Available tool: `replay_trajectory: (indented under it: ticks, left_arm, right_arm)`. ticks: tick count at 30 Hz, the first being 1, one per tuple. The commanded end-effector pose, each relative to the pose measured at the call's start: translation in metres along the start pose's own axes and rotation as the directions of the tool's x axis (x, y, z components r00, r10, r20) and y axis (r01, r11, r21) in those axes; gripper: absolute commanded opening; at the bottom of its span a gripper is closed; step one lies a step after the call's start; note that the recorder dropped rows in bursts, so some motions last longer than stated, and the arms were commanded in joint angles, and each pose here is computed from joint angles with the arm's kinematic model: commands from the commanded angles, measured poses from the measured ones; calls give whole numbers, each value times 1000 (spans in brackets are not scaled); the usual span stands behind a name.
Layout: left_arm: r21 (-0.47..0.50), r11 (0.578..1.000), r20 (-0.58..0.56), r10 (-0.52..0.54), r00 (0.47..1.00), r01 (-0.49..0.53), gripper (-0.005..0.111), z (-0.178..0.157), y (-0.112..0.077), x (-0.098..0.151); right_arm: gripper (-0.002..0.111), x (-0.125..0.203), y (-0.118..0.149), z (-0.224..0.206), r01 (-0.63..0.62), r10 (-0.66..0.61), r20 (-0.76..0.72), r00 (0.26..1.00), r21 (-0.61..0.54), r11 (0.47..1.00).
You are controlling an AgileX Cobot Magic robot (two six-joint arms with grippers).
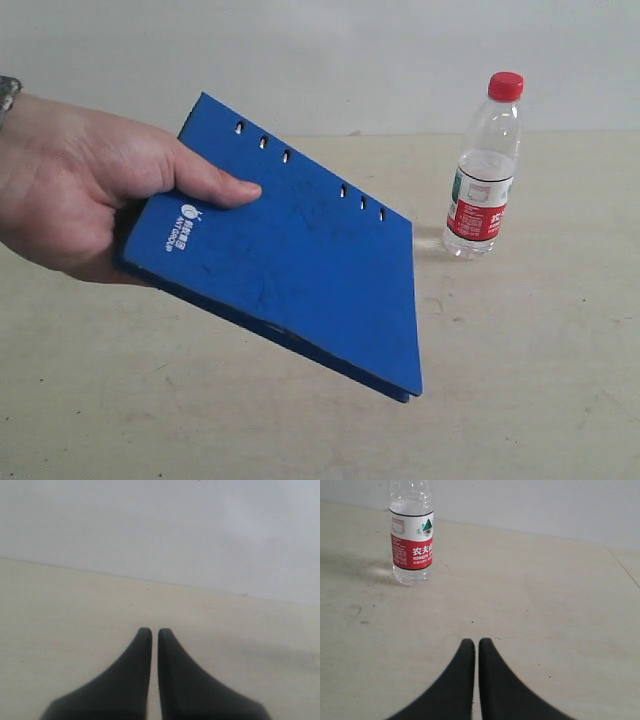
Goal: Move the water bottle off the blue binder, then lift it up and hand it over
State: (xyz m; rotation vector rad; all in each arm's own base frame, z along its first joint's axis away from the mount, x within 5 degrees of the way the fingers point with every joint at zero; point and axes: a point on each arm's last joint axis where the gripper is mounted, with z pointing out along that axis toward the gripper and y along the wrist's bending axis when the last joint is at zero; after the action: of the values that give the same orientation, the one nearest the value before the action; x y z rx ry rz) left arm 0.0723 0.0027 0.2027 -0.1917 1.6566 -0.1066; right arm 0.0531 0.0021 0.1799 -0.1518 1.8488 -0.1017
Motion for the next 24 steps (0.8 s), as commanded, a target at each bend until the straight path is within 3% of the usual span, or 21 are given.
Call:
replay_trajectory:
  ticks: [1, 2, 5, 6, 10, 24]
  left_arm:
    - [-9, 1000, -5, 0, 1000, -1, 5, 0, 1, 1]
    - [-9, 1000, -5, 0, 1000, -1, 5, 0, 1, 1]
    - [-9, 1000, -5, 0, 1000, -1, 5, 0, 1, 1]
    - [-9, 1000, -5, 0, 1000, -1, 5, 0, 1, 1]
    - [-9, 1000, -5, 0, 1000, -1, 5, 0, 1, 1]
    - [-9, 1000, -5, 0, 1000, -1, 5, 0, 1, 1]
  right_arm:
    - [0, 0, 0, 0, 6, -6, 7, 1000, 1, 1000]
    - [0, 0, 1, 0, -16, 16, 2, 1000, -9, 1000]
    - [0, -6, 5, -1, -247, 252, 55, 966, -74, 966]
    - [0, -7, 4, -1, -252, 256, 65, 964, -63, 966]
    - [0, -7, -1, -1, -81, 80, 76, 994, 10, 997]
    - [0, -3, 0, 0, -86, 86, 33, 996, -2, 996]
